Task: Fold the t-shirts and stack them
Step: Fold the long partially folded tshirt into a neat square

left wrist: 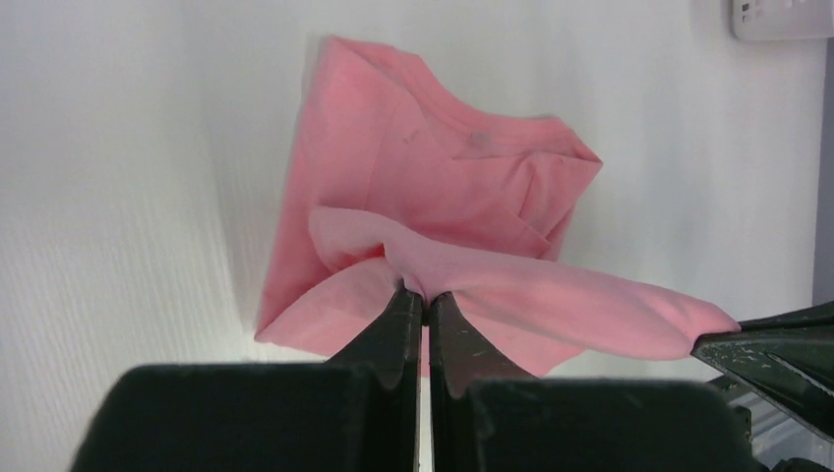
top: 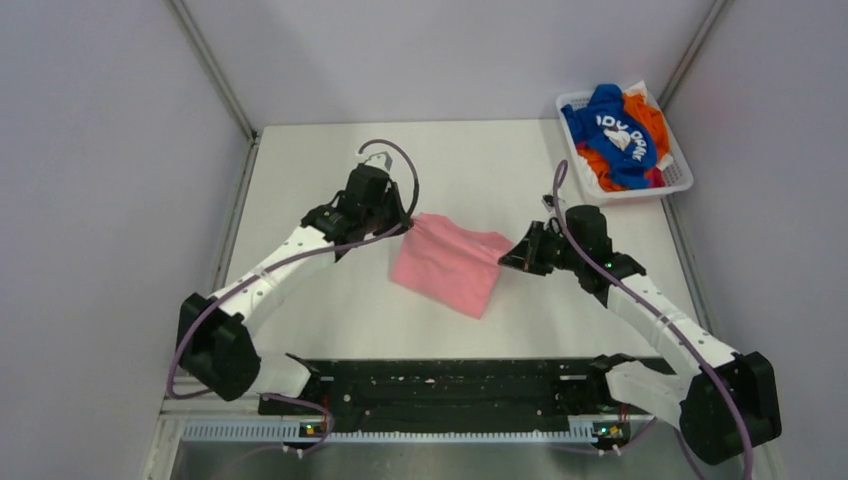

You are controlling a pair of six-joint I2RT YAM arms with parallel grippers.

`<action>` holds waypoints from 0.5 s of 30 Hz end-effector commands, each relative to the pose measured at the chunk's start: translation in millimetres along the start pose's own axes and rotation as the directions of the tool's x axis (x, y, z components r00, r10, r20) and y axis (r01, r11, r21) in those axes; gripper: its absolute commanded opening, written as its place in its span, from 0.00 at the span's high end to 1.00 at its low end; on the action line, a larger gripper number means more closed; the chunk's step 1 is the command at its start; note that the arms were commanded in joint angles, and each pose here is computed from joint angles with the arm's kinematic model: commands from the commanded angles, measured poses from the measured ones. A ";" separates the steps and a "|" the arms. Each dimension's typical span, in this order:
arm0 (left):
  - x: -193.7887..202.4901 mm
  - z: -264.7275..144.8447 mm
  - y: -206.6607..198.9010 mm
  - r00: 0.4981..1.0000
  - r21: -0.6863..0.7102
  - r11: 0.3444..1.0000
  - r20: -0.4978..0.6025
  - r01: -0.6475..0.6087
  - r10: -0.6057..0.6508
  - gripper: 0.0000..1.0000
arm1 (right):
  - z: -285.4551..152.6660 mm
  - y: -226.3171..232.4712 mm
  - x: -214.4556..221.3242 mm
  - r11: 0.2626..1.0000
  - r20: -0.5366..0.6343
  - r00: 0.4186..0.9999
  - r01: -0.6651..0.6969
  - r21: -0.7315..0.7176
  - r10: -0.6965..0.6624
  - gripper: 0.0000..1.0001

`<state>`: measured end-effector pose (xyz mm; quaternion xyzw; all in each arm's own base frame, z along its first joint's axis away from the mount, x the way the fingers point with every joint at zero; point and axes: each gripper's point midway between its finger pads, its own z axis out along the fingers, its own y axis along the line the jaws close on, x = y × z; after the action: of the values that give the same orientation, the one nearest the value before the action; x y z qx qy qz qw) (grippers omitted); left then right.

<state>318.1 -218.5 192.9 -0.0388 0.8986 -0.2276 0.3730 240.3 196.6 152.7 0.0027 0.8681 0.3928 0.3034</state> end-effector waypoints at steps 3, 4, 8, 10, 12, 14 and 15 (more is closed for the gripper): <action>-50.0 41.1 -2.4 0.997 -0.001 1.000 0.079 -0.023 0.023 1.00 | 12.7 -9.9 -46.0 1.000 0.124 0.992 0.014 0.015 -0.016 1.00; -54.3 47.4 -0.6 0.996 -0.019 0.999 0.080 -0.028 0.029 1.00 | 16.4 -13.8 -49.3 1.000 0.131 0.991 0.006 0.020 -0.008 1.00; -49.7 79.8 9.1 0.999 -0.064 0.997 0.009 -0.040 0.041 1.00 | 33.0 -30.2 -61.3 0.999 0.150 0.988 -0.030 0.037 0.024 1.00; -50.1 95.2 15.5 0.999 -0.095 0.995 -0.014 -0.037 0.036 1.00 | 41.1 -40.1 -69.2 0.998 0.179 0.984 -0.036 0.056 0.025 1.00; -51.6 110.3 22.5 0.999 -0.131 0.991 -0.039 -0.028 0.023 0.93 | 48.5 -54.2 -81.9 0.995 0.225 0.974 -0.033 0.090 0.012 0.97; -52.3 124.3 25.3 0.997 -0.142 0.989 -0.070 -0.034 0.025 0.79 | 59.1 -66.4 -94.6 0.994 0.241 0.970 -0.032 0.104 0.006 0.90; -49.1 133.3 28.5 0.995 -0.149 0.988 -0.094 -0.035 0.021 0.73 | 64.5 -69.3 -101.8 0.995 0.248 0.969 -0.027 0.094 0.003 0.86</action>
<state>416.5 -243.4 128.9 -0.0338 0.9300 -0.1806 0.3185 317.2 179.6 104.9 0.0693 0.8714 0.3578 0.3282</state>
